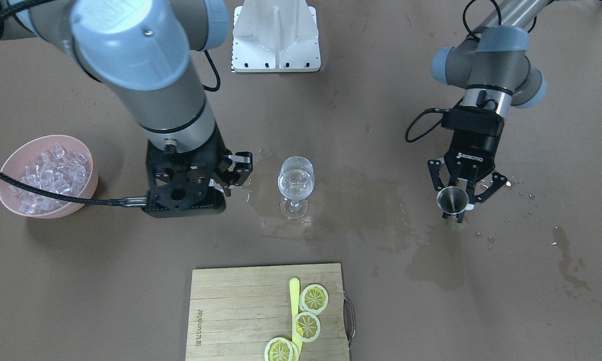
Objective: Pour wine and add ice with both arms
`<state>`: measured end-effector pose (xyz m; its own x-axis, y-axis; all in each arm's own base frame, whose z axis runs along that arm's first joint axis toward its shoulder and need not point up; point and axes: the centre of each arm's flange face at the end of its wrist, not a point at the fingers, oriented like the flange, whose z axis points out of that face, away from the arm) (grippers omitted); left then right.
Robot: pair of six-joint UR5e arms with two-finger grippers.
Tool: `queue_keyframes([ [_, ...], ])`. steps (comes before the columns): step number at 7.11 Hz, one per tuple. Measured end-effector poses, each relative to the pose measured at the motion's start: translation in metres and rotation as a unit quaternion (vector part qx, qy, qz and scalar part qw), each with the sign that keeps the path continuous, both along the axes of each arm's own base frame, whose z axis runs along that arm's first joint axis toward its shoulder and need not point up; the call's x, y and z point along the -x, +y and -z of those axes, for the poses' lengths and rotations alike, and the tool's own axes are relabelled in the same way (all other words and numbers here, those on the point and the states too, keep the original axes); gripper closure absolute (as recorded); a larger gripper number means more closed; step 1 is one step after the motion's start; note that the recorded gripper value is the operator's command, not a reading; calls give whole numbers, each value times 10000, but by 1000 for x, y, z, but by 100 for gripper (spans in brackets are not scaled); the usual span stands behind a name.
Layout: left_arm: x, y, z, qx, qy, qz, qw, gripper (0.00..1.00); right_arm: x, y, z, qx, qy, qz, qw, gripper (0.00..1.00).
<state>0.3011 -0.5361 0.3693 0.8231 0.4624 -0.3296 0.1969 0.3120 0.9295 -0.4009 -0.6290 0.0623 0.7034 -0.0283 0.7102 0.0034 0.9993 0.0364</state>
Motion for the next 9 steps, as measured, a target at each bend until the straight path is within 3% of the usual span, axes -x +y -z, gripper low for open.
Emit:
queue_keyframes([
  [3, 65, 6, -106, 498, 253, 327, 9979, 100, 58, 18, 45, -215, 110, 28, 9997, 78],
  [4, 85, 17, -155, 508, 394, 421, 9970, 100, 71, 27, 51, -284, 104, 74, 9995, 77],
  [6, 108, 42, -237, 350, 1053, 486, 9926, 100, 91, 39, 52, -395, 95, 92, 9991, 77],
  [9, 129, 71, -276, 338, 1459, 494, 9875, 100, 106, 51, 48, -463, 143, 130, 9987, 77],
])
